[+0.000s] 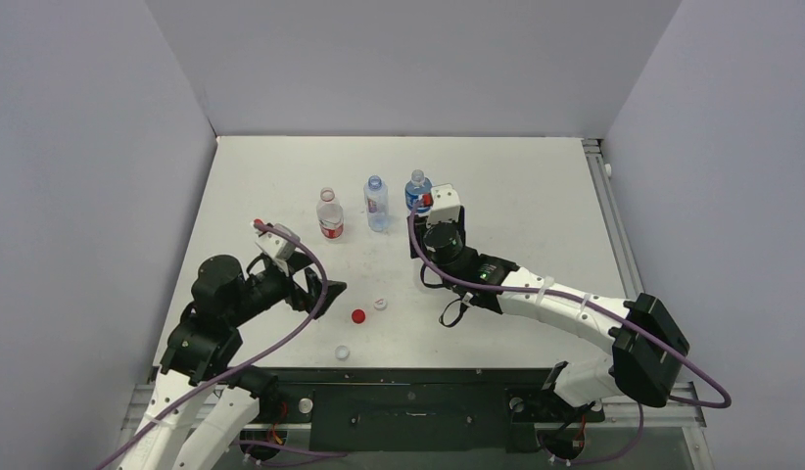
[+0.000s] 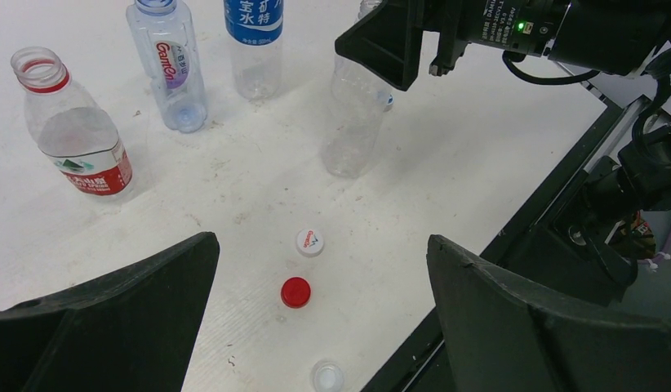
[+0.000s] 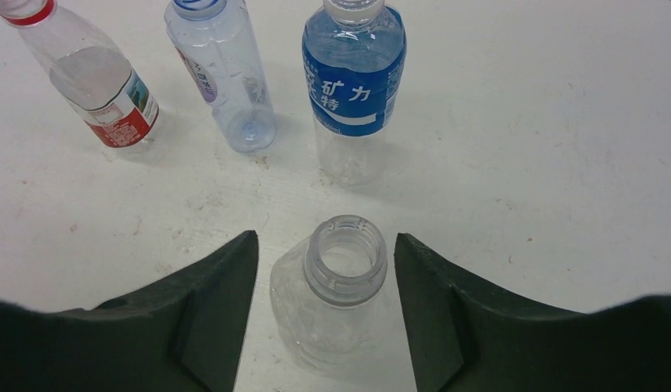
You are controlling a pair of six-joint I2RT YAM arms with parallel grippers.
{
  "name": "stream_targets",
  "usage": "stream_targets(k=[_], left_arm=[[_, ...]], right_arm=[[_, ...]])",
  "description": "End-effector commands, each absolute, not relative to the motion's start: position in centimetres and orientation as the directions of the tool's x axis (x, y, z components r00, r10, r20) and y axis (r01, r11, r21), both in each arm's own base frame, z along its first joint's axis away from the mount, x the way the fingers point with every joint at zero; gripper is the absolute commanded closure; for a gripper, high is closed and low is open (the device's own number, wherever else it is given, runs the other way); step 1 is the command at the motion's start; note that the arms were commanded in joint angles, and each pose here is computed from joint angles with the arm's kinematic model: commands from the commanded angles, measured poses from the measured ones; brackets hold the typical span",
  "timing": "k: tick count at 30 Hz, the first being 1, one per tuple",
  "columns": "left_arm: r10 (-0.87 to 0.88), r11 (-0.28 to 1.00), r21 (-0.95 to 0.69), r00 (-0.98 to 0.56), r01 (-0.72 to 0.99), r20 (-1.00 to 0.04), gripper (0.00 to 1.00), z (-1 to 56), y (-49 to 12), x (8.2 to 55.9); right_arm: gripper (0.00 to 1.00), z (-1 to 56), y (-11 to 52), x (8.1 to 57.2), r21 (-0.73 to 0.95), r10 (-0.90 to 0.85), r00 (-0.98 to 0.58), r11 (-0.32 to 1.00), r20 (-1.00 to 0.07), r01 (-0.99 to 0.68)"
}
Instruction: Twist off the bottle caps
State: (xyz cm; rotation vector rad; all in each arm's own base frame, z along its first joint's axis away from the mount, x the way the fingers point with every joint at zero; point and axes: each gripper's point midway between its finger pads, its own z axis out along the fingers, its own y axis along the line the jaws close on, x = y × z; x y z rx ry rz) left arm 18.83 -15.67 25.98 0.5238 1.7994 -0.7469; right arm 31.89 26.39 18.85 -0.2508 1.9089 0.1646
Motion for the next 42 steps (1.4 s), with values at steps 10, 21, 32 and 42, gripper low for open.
stream_targets(k=[10,21,32,42], left_arm=[[-0.01,0.773,-0.173,-0.26,0.611,-0.966,0.04,27.7,-14.3,20.4],[0.018,0.9,-0.094,-0.251,0.426,-0.968,0.03,23.7,-8.7,25.7],[0.021,0.953,-0.046,-0.216,0.3,-0.976,0.03,18.0,-2.8,30.6],[0.036,0.962,-0.01,-0.163,0.273,-0.986,0.03,13.2,-1.9,32.3]], right_arm=[[0.2,23.2,24.5,32.0,0.051,-0.002,-0.26,0.98,-0.966,-0.195],[0.19,24.3,9.4,35.1,0.254,0.267,-0.118,0.961,-0.957,0.114],[0.18,19.7,-5.6,32.4,0.084,0.15,-0.09,0.855,-0.985,0.512],[0.19,16.8,-7.6,33.4,0.047,0.114,-0.093,0.842,-0.989,0.538]])
